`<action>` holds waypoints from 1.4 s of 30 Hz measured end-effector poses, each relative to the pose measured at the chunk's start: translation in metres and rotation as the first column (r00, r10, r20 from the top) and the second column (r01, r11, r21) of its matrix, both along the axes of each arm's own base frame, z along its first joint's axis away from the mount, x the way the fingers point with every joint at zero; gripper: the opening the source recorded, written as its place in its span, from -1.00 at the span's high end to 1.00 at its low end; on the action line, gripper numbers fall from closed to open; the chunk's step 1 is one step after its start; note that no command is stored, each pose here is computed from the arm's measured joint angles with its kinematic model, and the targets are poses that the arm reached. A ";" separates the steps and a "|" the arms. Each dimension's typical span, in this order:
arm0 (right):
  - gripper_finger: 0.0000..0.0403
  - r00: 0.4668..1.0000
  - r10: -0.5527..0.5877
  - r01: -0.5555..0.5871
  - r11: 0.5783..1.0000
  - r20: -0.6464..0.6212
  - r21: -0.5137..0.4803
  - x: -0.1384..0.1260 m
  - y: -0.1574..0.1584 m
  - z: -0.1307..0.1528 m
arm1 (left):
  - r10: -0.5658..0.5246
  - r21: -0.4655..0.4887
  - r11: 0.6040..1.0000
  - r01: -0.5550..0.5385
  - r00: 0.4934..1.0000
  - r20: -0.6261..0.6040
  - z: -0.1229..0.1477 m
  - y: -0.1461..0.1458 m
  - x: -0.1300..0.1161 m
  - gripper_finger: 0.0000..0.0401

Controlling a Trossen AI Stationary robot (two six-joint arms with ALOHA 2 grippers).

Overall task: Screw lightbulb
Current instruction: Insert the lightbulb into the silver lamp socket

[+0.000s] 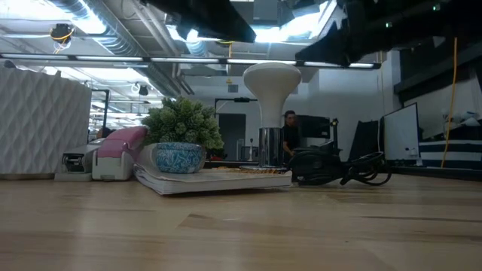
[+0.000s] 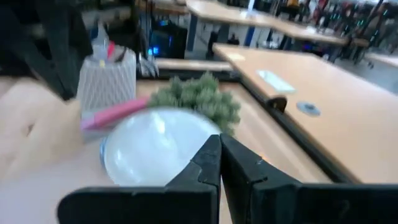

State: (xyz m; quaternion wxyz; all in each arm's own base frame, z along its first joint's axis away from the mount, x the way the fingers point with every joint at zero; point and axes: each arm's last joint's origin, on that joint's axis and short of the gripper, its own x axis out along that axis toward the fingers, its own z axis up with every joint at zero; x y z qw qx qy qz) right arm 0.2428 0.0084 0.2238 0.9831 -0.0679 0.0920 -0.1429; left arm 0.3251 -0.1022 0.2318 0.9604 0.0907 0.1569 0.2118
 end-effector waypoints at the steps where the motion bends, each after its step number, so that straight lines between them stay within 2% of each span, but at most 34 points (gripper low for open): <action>1: 0.94 1.000 -0.001 0.001 1.000 -0.012 0.005 0.001 0.000 -0.003 | -0.010 -0.009 1.000 0.010 1.000 -0.002 0.000 0.002 0.001 1.00; 5: 0.94 0.999 -0.002 0.003 1.000 -0.048 0.010 0.007 0.001 -0.013 | -0.003 -0.059 0.998 0.003 1.000 -0.002 -0.005 0.012 0.006 1.00; 15: 0.94 0.998 -0.013 0.017 0.998 -0.058 0.058 0.012 0.001 -0.020 | 0.085 -0.066 0.994 -0.087 0.996 -0.040 -0.018 0.032 0.014 1.00; 23: 0.94 0.997 0.056 -0.050 0.992 -0.051 0.112 0.012 0.003 -0.021 | 0.236 0.014 0.972 -0.236 0.970 -0.059 -0.021 0.037 0.010 1.00; 30: 0.94 0.982 0.185 -0.176 0.971 -0.044 0.161 0.013 0.007 -0.022 | 0.302 0.016 0.953 -0.302 0.950 -0.076 -0.026 0.046 0.009 1.00; 39: 0.94 0.989 0.141 -0.144 0.980 0.031 0.135 0.014 0.006 -0.015 | 0.330 0.042 0.944 -0.328 0.941 -0.070 -0.023 0.051 0.009 1.00; 42: 0.94 0.990 0.132 -0.136 0.986 0.057 0.093 0.014 0.005 -0.010 | 0.340 0.060 0.940 -0.337 0.939 -0.050 -0.018 0.045 0.006 1.00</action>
